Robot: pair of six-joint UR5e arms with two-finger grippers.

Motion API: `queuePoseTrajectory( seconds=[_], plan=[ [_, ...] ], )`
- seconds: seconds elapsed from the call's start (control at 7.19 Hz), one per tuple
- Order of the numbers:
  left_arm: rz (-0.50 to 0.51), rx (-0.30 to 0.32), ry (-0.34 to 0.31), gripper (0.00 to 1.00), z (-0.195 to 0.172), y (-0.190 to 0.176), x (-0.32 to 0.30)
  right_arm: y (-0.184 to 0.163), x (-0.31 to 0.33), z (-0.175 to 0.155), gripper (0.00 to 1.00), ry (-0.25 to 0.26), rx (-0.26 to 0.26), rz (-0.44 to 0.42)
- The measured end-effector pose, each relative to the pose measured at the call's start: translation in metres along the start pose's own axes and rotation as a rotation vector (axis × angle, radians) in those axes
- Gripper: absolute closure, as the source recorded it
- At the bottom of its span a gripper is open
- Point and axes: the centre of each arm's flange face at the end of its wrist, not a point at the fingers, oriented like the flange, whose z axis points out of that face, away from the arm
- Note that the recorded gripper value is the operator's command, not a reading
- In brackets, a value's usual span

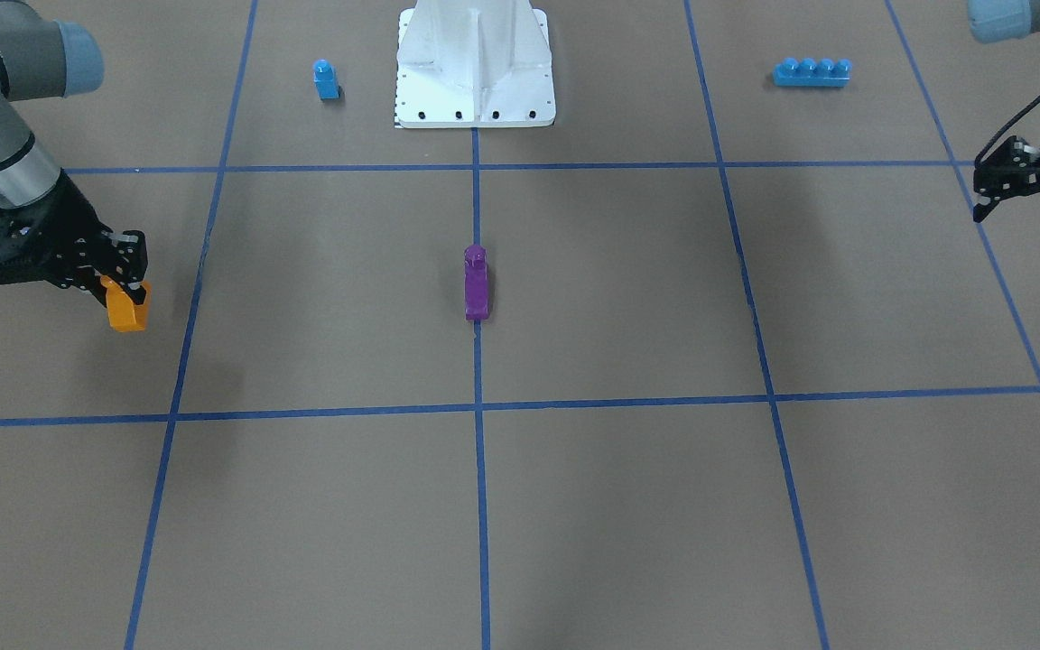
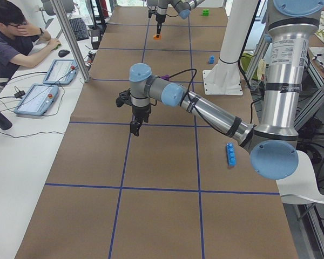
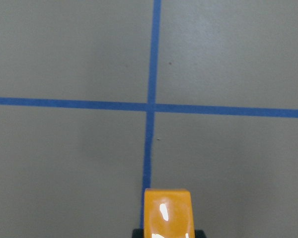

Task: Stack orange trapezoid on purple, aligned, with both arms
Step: 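Carry the orange block with the right gripper over the purple block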

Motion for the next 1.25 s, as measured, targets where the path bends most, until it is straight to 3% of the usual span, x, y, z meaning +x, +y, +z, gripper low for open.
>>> queuePoseTrajectory(
  seconds=[0.28, 0.56, 0.83, 1.25],
  plan=[
    [0.014, 0.005, 0.058, 0.0, 0.0, 0.028, -0.073, -0.015, -0.114, -0.019, 1.0, -0.002, -0.037, 0.003],
    [0.006, 0.023, 0.106, 0.0, -0.001, 0.062, -0.138, 0.001, -0.212, -0.029, 1.0, -0.029, -0.064, 0.016],
    [-0.01, 0.027, 0.114, 0.0, -0.001, 0.084, -0.155, 0.022, -0.299, -0.027, 1.0, -0.005, -0.107, -0.008],
    [-0.011, 0.031, 0.114, 0.0, -0.004, 0.096, -0.152, 0.046, -0.387, 0.003, 1.0, 0.033, -0.142, -0.006]
  ],
)
